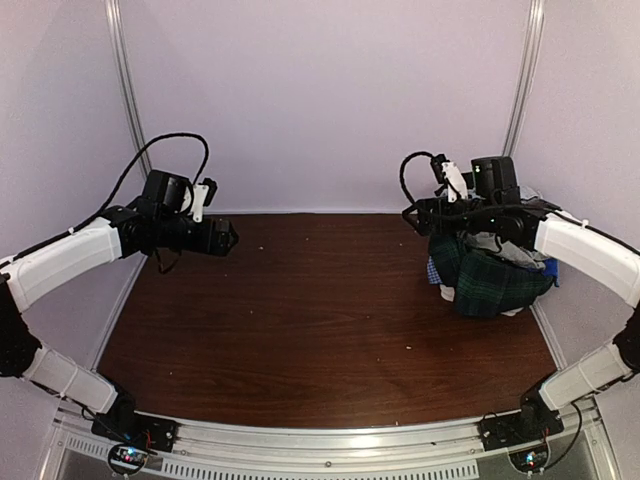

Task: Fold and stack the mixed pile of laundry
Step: Pick up the crumpled skirt and place it in the bin.

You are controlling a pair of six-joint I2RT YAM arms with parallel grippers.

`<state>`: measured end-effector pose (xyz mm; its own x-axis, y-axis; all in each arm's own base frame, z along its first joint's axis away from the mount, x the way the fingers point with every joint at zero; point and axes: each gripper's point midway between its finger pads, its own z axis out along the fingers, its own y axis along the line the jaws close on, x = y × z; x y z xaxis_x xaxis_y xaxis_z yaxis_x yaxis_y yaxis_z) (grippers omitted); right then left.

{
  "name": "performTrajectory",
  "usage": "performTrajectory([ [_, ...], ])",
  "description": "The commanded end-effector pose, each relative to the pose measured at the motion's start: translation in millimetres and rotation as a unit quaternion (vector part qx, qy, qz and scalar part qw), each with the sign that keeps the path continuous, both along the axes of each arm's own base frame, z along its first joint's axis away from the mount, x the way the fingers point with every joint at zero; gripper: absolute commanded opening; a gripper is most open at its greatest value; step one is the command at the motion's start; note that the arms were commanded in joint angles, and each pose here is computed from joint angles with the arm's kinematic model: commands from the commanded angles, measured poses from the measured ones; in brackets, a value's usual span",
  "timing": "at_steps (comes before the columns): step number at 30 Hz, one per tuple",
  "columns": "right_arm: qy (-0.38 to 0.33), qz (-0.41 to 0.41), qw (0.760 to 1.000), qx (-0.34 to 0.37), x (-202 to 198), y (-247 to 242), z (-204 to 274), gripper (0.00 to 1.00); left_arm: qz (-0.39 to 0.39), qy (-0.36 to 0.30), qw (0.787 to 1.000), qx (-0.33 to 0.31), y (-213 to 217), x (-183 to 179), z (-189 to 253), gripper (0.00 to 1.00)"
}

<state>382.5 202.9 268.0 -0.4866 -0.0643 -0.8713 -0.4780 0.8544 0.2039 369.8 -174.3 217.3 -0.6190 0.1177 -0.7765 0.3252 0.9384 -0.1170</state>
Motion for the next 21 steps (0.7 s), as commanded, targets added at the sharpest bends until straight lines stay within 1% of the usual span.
performTrajectory([
  [1, -0.067, -0.061, 0.996, -0.022, 7.7, -27.5, 58.1, 1.0, -0.006, -0.034, 0.999, -0.011, -4.3, 0.2, 21.2, 0.98],
  [6, -0.098, -0.18, 0.978, -0.032, 15.7, -108.2, 102.0, 1.0, -0.009, -0.046, 0.999, -0.015, -6.3, 1.5, 31.3, 0.98],
  [9, -0.103, -0.271, 0.955, -0.063, 15.8, -165.4, 114.0, 1.0, -0.01, -0.049, 0.999, -0.018, -7.9, 3.4, 34.5, 0.98],
  [11, -0.095, -0.323, 0.937, -0.09, 14.5, -197.4, 113.4, 1.0, -0.01, -0.05, 0.999, -0.017, -8.7, 4.7, 34.9, 0.98],
  [14, -0.068, -0.387, 0.912, -0.12, 13.8, -239.7, 101.3, 1.0, -0.005, -0.049, 0.999, -0.015, -8.3, 7.5, 33.4, 0.98],
  [17, -0.033, -0.416, 0.899, -0.134, 17.2, -265.9, 78.0, 1.0, -0.003, -0.044, 0.999, -0.011, -8.3, 8.7, 30.1, 0.98],
  [21, 0.017, -0.425, 0.891, -0.156, 23.9, -281.1, 40.0, 1.0, 0.007, -0.044, 0.999, -0.004, -3.9, 9.8, 28.6, 0.98],
])
